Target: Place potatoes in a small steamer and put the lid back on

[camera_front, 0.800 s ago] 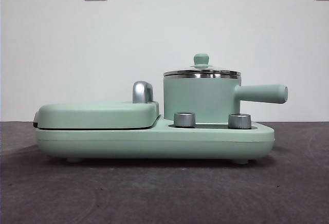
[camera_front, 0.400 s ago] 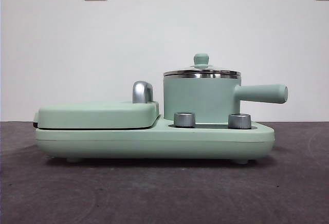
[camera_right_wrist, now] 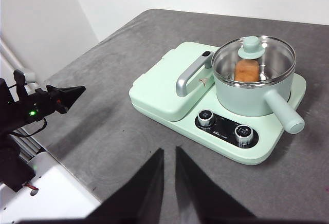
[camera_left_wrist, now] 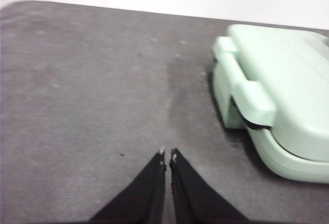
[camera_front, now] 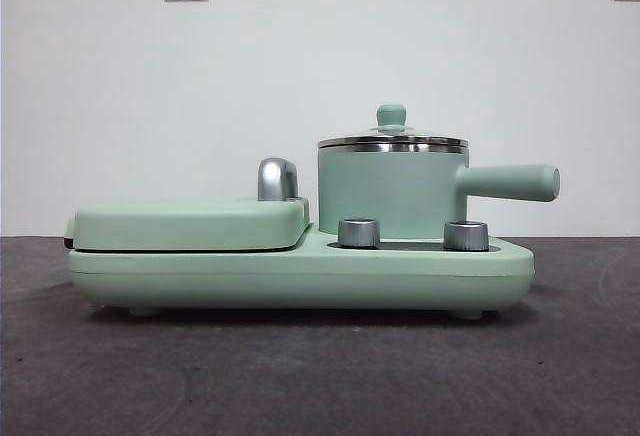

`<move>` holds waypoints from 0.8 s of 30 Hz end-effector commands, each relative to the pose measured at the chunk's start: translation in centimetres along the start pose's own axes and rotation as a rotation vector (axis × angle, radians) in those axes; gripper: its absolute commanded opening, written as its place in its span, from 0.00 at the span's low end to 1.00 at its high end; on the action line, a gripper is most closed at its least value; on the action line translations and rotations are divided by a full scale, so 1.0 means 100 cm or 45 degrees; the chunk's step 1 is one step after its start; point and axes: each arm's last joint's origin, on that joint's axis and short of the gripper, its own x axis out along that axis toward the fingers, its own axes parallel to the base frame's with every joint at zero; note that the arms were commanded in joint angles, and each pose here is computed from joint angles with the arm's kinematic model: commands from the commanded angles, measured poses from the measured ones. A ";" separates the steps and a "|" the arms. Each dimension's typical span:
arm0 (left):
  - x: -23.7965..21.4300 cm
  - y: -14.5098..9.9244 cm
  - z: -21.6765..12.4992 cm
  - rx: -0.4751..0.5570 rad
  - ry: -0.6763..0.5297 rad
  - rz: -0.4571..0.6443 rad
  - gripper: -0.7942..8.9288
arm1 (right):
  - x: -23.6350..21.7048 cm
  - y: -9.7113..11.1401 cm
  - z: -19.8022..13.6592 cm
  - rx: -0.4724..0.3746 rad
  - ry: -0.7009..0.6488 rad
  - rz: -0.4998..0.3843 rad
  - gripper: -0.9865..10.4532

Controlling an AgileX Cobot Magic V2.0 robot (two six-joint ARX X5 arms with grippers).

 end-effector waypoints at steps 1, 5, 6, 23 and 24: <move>0.002 0.002 -0.006 -0.001 0.012 0.036 0.10 | -0.001 0.001 0.003 -0.008 -0.016 0.005 0.12; 0.003 0.002 -0.007 0.002 -0.011 0.035 0.10 | -0.001 0.001 0.003 -0.008 -0.016 0.005 0.12; 0.004 0.002 -0.007 0.002 -0.028 0.033 0.10 | -0.001 0.001 0.003 -0.008 -0.016 0.005 0.12; 0.005 0.002 -0.008 0.002 -0.036 0.032 0.10 | -0.001 0.001 0.003 -0.008 -0.016 0.005 0.12; 0.005 0.002 -0.008 0.002 -0.036 0.032 0.10 | -0.001 0.001 0.003 -0.008 -0.016 0.005 0.12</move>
